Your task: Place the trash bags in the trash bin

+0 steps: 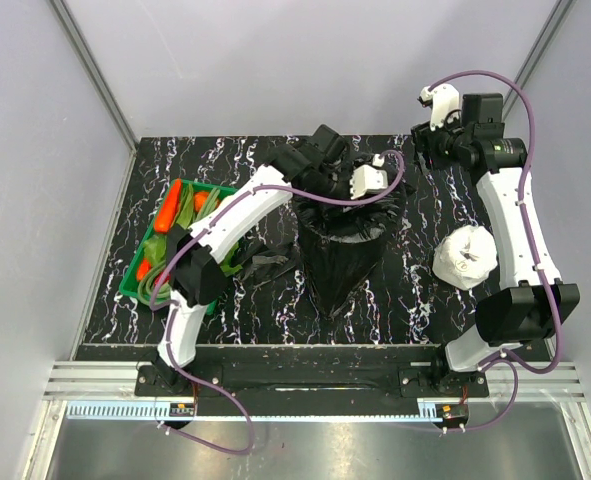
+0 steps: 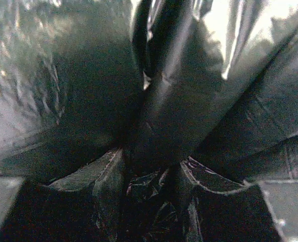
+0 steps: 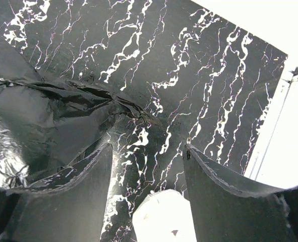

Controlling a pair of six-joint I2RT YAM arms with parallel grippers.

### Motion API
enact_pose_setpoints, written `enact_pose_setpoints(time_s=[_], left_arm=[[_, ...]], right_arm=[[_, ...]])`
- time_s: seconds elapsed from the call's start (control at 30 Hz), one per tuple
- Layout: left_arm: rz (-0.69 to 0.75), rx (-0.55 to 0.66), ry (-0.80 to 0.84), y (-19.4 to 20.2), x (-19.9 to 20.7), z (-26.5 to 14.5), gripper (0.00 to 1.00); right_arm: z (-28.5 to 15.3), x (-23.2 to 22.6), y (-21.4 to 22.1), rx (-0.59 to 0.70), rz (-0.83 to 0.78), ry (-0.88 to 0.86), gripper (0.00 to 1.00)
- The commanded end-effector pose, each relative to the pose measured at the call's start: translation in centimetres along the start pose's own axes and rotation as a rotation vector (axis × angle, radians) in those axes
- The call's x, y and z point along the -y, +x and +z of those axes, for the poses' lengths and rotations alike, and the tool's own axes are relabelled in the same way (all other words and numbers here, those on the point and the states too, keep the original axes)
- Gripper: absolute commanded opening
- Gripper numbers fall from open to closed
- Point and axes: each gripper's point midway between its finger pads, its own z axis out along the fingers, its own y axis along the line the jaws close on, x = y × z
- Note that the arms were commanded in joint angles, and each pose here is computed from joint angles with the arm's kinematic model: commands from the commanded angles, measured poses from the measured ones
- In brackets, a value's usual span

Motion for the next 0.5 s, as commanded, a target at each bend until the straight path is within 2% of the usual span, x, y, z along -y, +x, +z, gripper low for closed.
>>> enact_pose_setpoints(time_s=[0.0,0.47], left_arm=[[0.041,0.053,0.013,-0.9,-0.4,1.0,0.45],[0.099,0.005,0.032,0.1,0.1,4.9,0.5]], right_arm=[[-0.5,-0.2,-0.8,0.034,-0.001,-0.003,0.64],[-0.7,0.0,0.4,0.006,-0.012,0.018,0.65]])
